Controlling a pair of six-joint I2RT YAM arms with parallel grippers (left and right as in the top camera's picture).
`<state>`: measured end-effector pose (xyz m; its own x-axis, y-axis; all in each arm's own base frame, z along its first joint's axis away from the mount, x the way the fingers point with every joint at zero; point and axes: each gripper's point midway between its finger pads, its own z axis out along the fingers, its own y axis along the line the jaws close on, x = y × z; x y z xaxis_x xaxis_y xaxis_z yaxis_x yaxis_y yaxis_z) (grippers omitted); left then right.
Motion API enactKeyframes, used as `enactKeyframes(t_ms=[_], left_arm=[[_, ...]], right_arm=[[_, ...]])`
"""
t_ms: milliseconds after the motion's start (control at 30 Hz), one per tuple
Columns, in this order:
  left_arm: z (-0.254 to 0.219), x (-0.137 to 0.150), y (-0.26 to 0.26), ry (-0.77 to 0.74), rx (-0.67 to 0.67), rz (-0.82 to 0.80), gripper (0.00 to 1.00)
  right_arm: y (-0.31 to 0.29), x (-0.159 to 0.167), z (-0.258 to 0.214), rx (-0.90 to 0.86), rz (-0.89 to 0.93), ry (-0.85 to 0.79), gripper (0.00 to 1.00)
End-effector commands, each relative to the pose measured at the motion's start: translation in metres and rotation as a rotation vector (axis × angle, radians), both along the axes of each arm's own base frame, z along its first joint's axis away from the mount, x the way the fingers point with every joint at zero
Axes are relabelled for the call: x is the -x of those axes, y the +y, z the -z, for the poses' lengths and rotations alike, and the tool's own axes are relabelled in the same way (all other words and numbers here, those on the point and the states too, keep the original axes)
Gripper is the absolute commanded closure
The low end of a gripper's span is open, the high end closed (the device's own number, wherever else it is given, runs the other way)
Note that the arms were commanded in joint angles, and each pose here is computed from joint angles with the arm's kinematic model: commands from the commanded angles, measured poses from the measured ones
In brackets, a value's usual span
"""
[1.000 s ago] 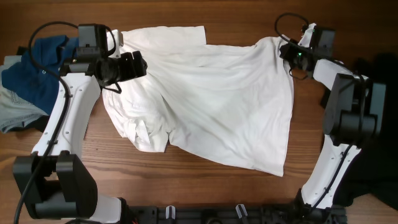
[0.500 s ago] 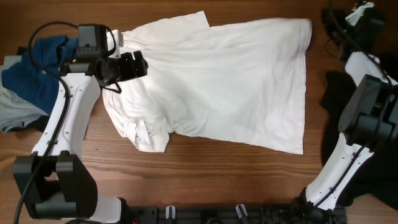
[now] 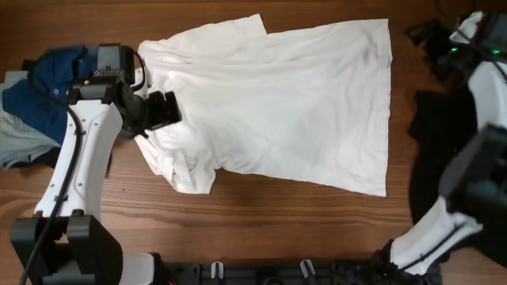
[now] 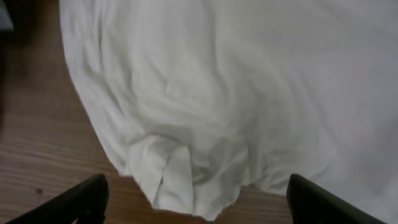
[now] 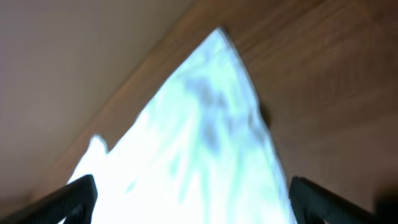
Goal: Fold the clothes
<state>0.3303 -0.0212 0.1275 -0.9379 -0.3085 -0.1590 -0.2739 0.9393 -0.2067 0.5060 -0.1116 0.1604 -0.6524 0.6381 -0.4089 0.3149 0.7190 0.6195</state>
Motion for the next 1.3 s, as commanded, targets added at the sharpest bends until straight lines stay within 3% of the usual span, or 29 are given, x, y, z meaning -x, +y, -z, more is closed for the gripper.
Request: enactKeyframes(t_ms=[0, 200, 400, 567, 600, 767, 867, 1033, 1100, 1267], left_arm=[[0.037, 0.027, 0.007, 0.129, -0.015, -0.104, 0.14], [0.088, 0.026, 0.008, 0.097, -0.018, -0.109, 0.33], [0.123, 0.025, 0.012, 0.108, -0.04, -0.113, 0.48], [0.127, 0.041, 0.012, 0.177, -0.04, -0.101, 0.83], [0.126, 0.042, 0.013, 0.181, -0.043, -0.104, 0.86], [0.108, 0.044, 0.024, 0.18, -0.04, -0.144, 0.95], [0.089, 0.045, 0.039, 0.179, -0.062, -0.182, 0.96], [0.066, 0.07, 0.075, 0.234, -0.197, -0.256, 0.96], [0.063, 0.075, 0.079, 0.246, -0.19, -0.281, 0.96], [0.063, 0.077, 0.086, 0.249, -0.186, -0.328, 0.96]], right_arm=[[0.018, 0.03, -0.049, 0.036, -0.055, -0.018, 0.01], [0.05, 0.08, -0.03, -0.02, -0.13, 0.184, 0.06], [0.075, 0.1, 0.005, -0.002, -0.203, 0.293, 0.08], [0.082, 0.113, 0.032, 0.007, -0.194, 0.372, 0.08], [0.082, 0.115, 0.035, 0.004, -0.194, 0.38, 0.08], [0.085, 0.126, 0.052, -0.009, -0.195, 0.422, 0.07], [0.084, 0.134, 0.06, -0.003, -0.193, 0.453, 0.08], [0.072, 0.162, 0.088, 0.055, -0.119, 0.595, 0.07], [0.069, 0.179, 0.103, 0.068, -0.087, 0.665, 0.12], [0.077, 0.231, 0.139, 0.035, -0.088, 0.825, 0.37]])
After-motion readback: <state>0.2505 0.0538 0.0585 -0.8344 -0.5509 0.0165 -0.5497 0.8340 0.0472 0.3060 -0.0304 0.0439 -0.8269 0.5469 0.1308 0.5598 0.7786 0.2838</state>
